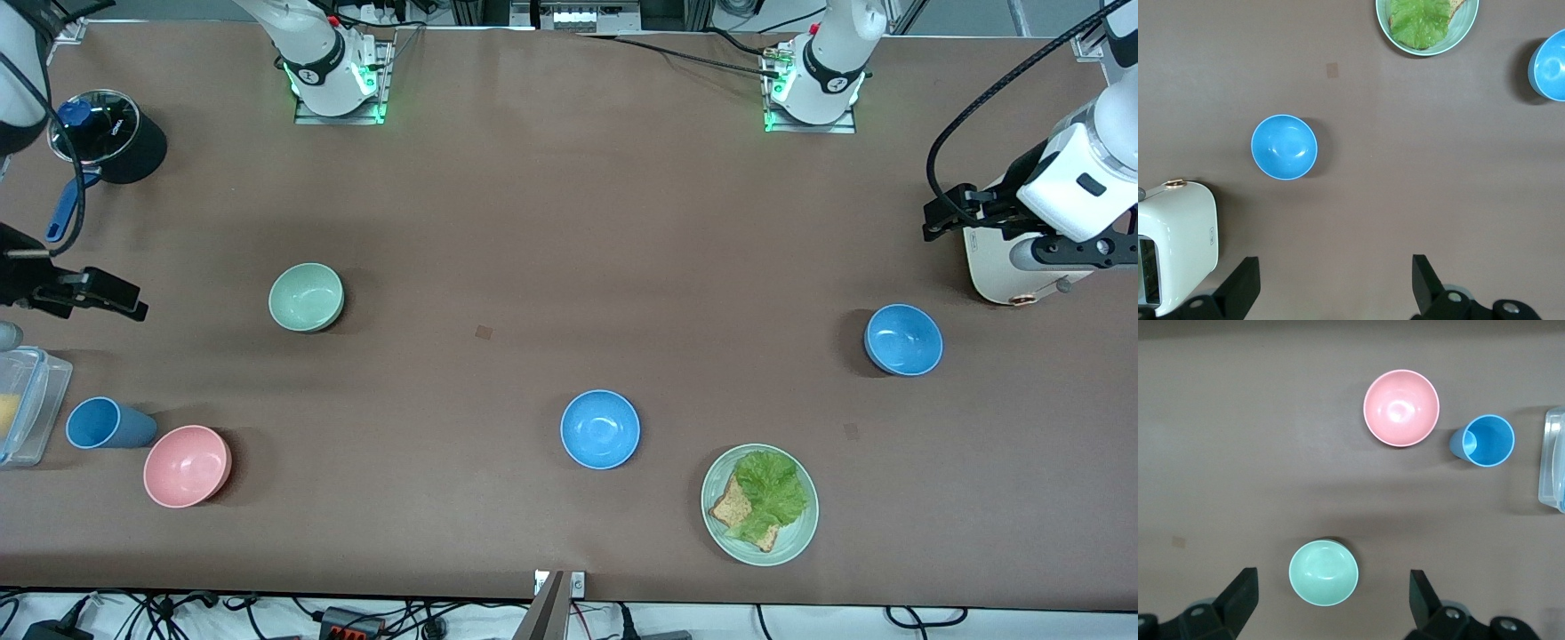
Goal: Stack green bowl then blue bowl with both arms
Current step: 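Reach the right gripper toward the mint-green bowl, then grasp the green bowl rim with the right gripper and lift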
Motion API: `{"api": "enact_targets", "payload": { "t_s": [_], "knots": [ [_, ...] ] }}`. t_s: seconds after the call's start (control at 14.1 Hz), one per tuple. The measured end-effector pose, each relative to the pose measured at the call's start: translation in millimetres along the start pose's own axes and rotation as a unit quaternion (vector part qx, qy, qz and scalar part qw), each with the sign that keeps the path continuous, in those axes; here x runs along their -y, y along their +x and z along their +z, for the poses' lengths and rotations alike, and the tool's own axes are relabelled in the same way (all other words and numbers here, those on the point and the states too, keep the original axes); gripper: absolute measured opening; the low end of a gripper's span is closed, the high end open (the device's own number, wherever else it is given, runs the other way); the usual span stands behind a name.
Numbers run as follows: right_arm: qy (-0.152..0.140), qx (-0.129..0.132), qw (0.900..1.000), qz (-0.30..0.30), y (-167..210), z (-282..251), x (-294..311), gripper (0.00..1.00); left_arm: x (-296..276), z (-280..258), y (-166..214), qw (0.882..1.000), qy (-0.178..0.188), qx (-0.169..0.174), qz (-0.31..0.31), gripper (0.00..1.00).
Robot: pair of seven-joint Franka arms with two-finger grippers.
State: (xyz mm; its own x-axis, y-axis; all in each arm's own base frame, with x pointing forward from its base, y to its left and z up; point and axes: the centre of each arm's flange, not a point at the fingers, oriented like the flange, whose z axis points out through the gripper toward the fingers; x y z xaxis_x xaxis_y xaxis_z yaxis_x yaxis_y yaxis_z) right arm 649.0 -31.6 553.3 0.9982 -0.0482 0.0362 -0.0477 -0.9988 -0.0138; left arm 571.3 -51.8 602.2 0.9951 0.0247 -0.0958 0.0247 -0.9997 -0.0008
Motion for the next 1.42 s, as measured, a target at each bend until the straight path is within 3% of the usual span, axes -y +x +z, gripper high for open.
{"api": "enact_targets", "payload": {
  "t_s": [0.28,0.85,1.13,1.42],
  "knots": [
    [-0.021,0.006,1.000,-0.001,-7,3,-8,1.00,-3,3,-1,1.000,-0.014,0.011,-0.002,1.00],
    [-0.023,0.033,0.999,-0.003,-15,27,-7,1.00,-5,5,0,1.000,-0.015,0.014,-0.005,1.00],
    [-0.024,0.077,0.997,-0.002,-11,86,-10,1.00,-3,5,0,1.000,-0.016,0.014,-0.008,1.00],
    [-0.025,0.146,0.989,-0.005,-8,184,-8,1.00,-2,5,0,1.000,-0.016,0.014,-0.009,1.00]
  ]
}}
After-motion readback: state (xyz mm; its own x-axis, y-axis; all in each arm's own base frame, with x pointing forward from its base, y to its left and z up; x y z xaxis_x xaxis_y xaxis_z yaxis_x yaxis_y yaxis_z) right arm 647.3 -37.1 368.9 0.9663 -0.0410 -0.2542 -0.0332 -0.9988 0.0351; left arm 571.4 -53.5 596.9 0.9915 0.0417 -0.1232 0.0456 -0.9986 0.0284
